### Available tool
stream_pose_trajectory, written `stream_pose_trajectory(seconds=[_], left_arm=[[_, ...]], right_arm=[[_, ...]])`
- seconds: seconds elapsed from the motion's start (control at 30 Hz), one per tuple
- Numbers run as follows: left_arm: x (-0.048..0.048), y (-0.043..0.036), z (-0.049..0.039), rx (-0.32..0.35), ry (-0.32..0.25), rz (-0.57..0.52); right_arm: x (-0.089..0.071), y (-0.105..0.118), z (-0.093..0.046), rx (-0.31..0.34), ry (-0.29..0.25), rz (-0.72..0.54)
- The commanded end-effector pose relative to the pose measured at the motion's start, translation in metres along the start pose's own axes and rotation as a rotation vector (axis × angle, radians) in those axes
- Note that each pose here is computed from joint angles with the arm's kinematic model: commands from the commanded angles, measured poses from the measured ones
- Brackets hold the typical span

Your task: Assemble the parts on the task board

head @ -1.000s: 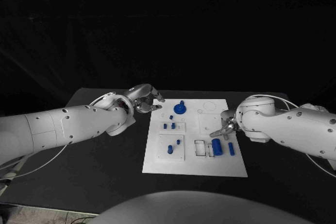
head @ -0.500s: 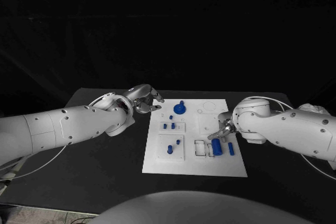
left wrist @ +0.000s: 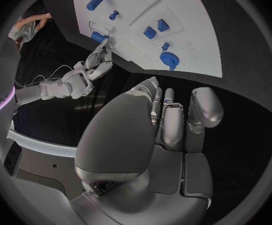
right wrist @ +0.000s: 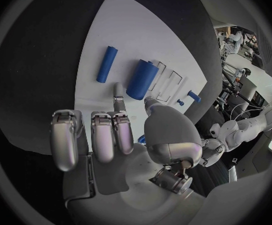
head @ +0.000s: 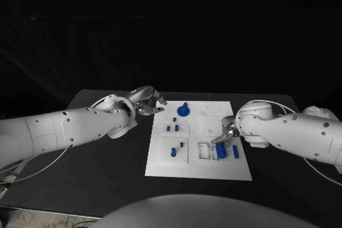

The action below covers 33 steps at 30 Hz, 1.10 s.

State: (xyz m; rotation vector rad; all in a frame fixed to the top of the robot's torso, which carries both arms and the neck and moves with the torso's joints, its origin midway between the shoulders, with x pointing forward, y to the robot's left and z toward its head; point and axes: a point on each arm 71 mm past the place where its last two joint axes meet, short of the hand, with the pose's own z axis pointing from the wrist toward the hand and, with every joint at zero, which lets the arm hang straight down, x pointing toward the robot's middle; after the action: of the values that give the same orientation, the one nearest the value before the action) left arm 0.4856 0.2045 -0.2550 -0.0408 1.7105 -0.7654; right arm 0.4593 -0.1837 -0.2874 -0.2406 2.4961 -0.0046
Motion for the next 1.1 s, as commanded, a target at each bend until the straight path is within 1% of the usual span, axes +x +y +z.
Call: stream_pose_trajectory(seconds=[0.03, 0.27, 0.5, 0.77, 1.1], left_arm=[[0.0019, -0.001, 0.0008, -0.005, 0.02, -0.004], [0.0022, -0.0003, 0.001, -0.011, 0.026, -0.003], [0.002, 0.0012, 0.0008, -0.019, 0.029, -0.003], [0.002, 0.0026, 0.0012, -0.026, 0.033, -0.001], [0.0016, 0.0045, 0.0008, -0.035, 0.036, 0.0]], right_arm=[[0.003, 0.001, 0.001, -0.001, 0.026, -0.019], [0.006, 0.002, 0.004, -0.001, 0.038, -0.013], [0.009, 0.001, 0.006, 0.001, 0.063, 0.025], [0.01, -0.001, 0.007, 0.008, 0.074, 0.055], [0.008, -0.009, 0.006, 0.009, 0.059, 0.123]])
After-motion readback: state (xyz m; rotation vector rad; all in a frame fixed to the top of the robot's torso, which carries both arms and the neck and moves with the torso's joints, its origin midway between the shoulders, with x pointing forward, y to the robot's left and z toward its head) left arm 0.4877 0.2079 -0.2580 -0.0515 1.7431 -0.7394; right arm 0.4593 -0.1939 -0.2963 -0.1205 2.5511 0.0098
